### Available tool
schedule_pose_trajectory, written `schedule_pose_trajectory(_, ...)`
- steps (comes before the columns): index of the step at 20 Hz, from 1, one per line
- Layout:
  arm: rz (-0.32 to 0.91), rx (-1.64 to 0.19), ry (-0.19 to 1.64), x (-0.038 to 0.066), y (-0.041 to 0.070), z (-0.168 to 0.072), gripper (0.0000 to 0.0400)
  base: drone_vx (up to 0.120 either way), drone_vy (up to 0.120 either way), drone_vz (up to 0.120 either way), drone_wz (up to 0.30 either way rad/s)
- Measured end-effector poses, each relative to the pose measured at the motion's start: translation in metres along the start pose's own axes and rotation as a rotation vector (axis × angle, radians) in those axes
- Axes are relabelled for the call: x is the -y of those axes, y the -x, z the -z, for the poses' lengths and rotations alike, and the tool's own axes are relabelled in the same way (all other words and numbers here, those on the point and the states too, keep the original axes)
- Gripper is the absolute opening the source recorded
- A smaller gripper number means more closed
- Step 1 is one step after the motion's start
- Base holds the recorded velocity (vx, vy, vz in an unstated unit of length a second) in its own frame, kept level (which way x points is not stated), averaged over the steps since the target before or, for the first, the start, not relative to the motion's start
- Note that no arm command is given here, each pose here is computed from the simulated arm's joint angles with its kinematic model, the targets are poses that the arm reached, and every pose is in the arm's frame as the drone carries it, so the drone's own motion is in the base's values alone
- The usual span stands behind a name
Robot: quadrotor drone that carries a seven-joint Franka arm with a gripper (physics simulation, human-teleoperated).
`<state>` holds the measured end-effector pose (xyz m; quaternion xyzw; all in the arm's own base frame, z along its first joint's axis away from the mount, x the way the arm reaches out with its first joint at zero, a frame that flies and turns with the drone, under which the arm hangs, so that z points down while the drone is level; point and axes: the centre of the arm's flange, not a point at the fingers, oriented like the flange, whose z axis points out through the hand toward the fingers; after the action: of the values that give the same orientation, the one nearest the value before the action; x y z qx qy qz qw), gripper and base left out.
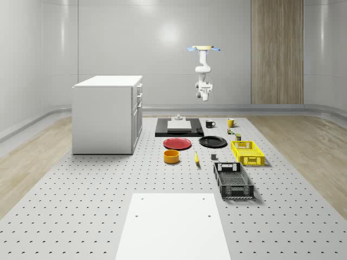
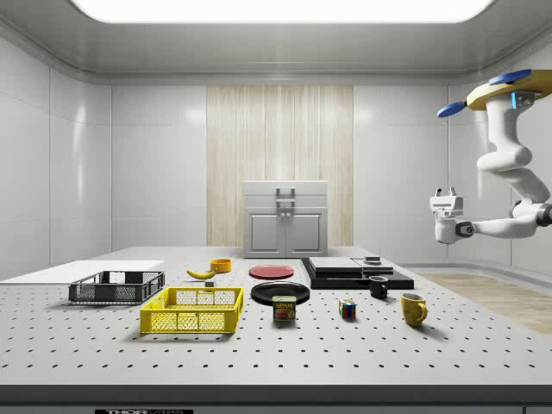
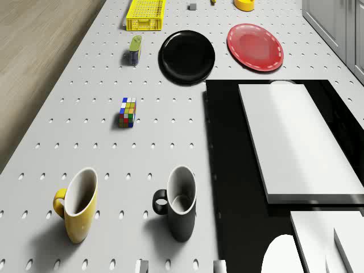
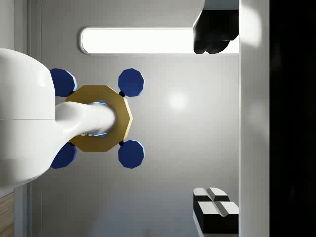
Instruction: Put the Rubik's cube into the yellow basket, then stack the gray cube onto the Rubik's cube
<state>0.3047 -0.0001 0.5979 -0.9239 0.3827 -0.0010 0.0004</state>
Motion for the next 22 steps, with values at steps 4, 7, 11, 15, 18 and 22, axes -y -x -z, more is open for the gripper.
schedule_pose_trajectory(4, 0.000, -0.002, -0.002, -0.003, 0.002, 0.030, 0.0400, 0.050, 0.050, 0.000, 0.000)
schedule_pose_trajectory(7, 0.000, -0.004, -0.004, -0.002, 0.002, 0.050, 0.0400, 0.120, 0.120, 0.000, 0.000)
schedule_pose_trajectory(11, 0.000, -0.006, -0.006, -0.001, 0.001, 0.071, 0.0400, 0.120, 0.120, 0.000, 0.000)
schedule_pose_trajectory(15, 0.000, -0.008, -0.008, 0.000, 0.000, 0.083, 0.0400, 0.120, 0.120, 0.000, 0.000)
schedule_pose_trajectory(18, 0.000, -0.010, -0.010, 0.000, 0.000, 0.088, 0.0400, 0.120, 0.120, 0.000, 0.000)
schedule_pose_trajectory(22, 0.000, -0.012, -0.012, 0.000, 0.000, 0.091, 0.0400, 0.120, 0.120, 0.000, 0.000)
